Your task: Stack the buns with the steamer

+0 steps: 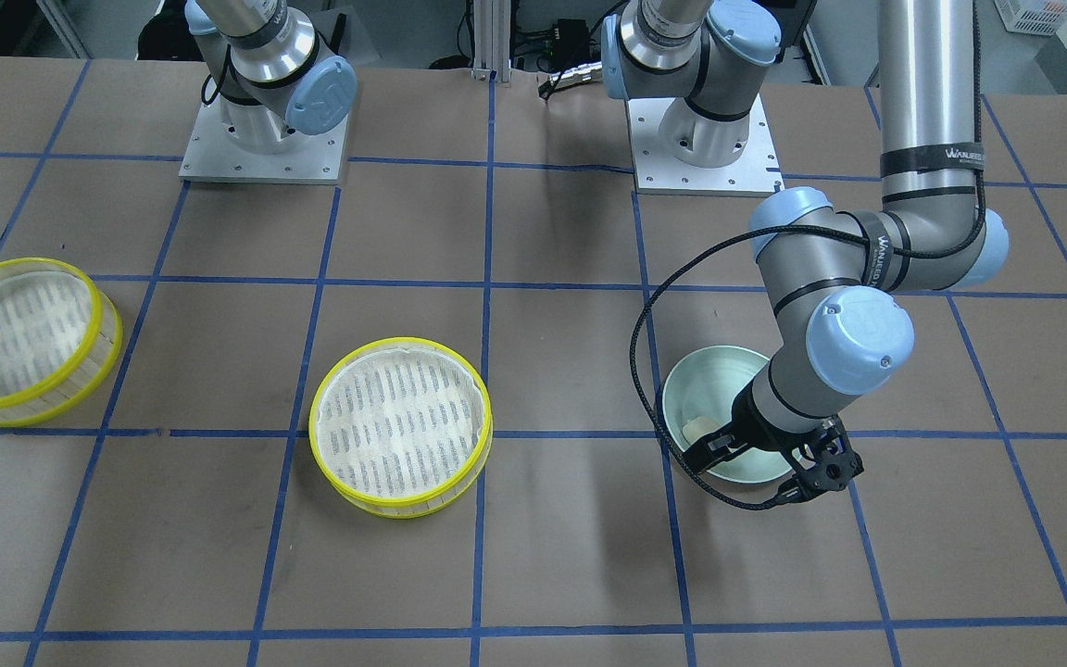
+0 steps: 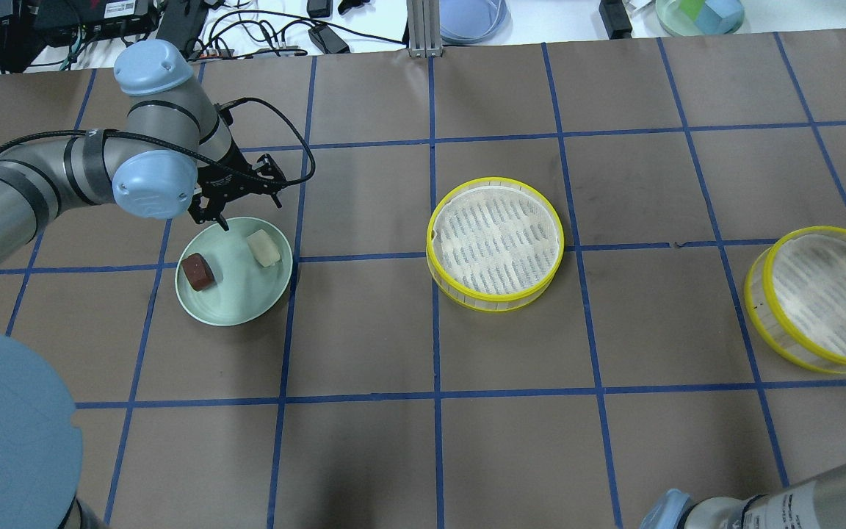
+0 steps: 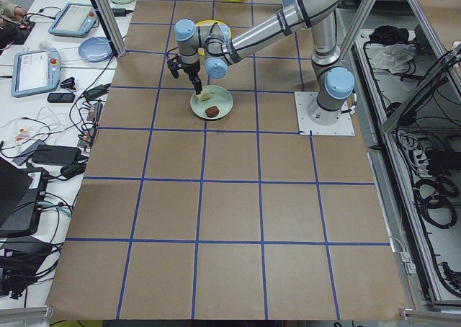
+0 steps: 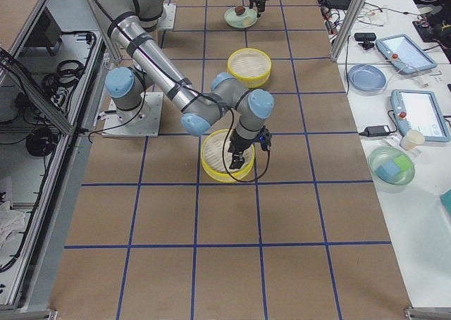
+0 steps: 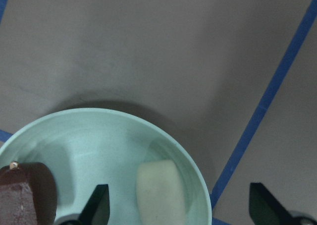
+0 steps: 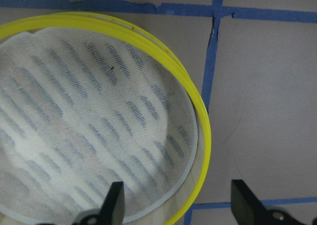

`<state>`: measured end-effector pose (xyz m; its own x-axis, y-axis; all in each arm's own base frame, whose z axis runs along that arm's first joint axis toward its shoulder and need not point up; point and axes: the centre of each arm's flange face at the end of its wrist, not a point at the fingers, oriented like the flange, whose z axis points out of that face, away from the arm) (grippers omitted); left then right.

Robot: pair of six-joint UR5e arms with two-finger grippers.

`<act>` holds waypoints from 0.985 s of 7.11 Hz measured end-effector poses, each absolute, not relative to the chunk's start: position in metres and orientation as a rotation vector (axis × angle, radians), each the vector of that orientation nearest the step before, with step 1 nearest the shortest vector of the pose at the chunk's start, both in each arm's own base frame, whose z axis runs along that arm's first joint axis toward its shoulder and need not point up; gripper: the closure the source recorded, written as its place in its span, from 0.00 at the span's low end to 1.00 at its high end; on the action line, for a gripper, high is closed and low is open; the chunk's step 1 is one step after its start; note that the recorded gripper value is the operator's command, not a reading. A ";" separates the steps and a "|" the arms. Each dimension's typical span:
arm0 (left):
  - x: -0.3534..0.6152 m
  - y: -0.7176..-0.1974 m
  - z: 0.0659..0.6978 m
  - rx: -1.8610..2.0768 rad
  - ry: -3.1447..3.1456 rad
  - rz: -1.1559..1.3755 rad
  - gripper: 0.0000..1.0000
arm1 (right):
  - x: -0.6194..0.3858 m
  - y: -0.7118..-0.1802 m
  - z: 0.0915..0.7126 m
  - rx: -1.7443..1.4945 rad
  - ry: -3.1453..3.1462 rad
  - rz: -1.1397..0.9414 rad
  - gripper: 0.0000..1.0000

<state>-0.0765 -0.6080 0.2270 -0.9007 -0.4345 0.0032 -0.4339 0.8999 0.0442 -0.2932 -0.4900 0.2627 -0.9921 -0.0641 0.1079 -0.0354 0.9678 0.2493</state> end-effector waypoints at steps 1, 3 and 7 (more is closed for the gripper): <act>-0.076 -0.606 0.214 0.710 -3.048 -0.105 0.15 | -0.300 -0.492 0.246 0.096 -3.001 -0.368 0.42; -0.077 -0.598 0.201 0.734 -3.043 -0.161 0.60 | -0.308 -0.498 0.224 0.144 -2.989 -0.339 0.52; -0.077 -0.595 0.203 0.737 -3.043 -0.155 1.00 | -0.317 -0.505 0.207 0.201 -3.002 -0.263 0.82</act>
